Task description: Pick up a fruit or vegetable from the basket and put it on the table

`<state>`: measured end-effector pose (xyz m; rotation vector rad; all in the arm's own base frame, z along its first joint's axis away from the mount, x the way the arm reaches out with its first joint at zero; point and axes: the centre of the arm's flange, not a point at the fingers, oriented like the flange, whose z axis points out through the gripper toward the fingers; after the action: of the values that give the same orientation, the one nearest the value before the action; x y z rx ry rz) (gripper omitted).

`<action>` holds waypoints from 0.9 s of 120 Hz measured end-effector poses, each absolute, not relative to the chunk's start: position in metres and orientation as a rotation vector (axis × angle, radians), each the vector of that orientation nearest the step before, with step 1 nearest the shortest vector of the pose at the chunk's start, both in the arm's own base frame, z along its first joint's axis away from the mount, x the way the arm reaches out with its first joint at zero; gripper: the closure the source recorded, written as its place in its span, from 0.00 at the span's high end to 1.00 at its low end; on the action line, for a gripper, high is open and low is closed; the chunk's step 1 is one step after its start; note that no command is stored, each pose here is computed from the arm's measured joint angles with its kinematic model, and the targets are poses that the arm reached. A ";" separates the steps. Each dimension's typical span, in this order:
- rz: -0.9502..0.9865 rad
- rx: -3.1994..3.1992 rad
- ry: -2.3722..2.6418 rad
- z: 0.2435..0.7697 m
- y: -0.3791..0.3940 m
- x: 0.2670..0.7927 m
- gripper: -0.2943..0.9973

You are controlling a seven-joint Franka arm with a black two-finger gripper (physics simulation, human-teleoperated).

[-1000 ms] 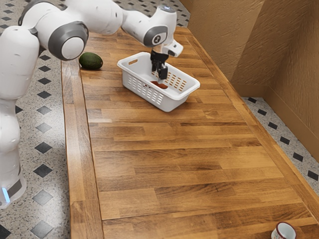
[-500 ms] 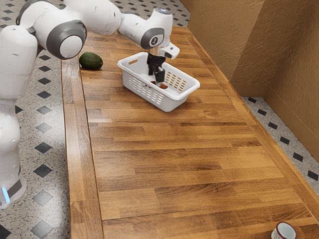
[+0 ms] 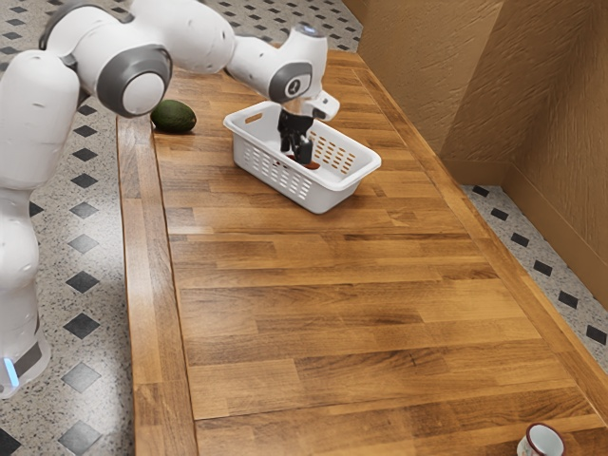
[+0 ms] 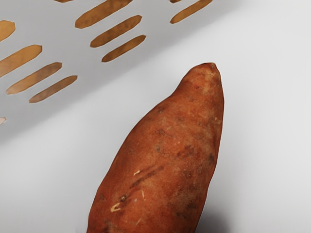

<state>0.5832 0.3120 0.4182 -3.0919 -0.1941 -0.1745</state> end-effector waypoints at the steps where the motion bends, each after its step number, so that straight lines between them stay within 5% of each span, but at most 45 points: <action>1: -0.174 -3.092 -0.194 0.418 0.312 0.583 0.77; 47: -0.195 -3.079 -0.187 0.412 0.314 0.588 0.77; 87: -0.251 -3.094 -0.222 0.415 0.313 0.590 0.42; 108: -0.280 -3.090 -0.240 0.418 0.313 0.591 0.39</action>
<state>0.5908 0.3129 0.4180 -3.0896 -0.2399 -0.2800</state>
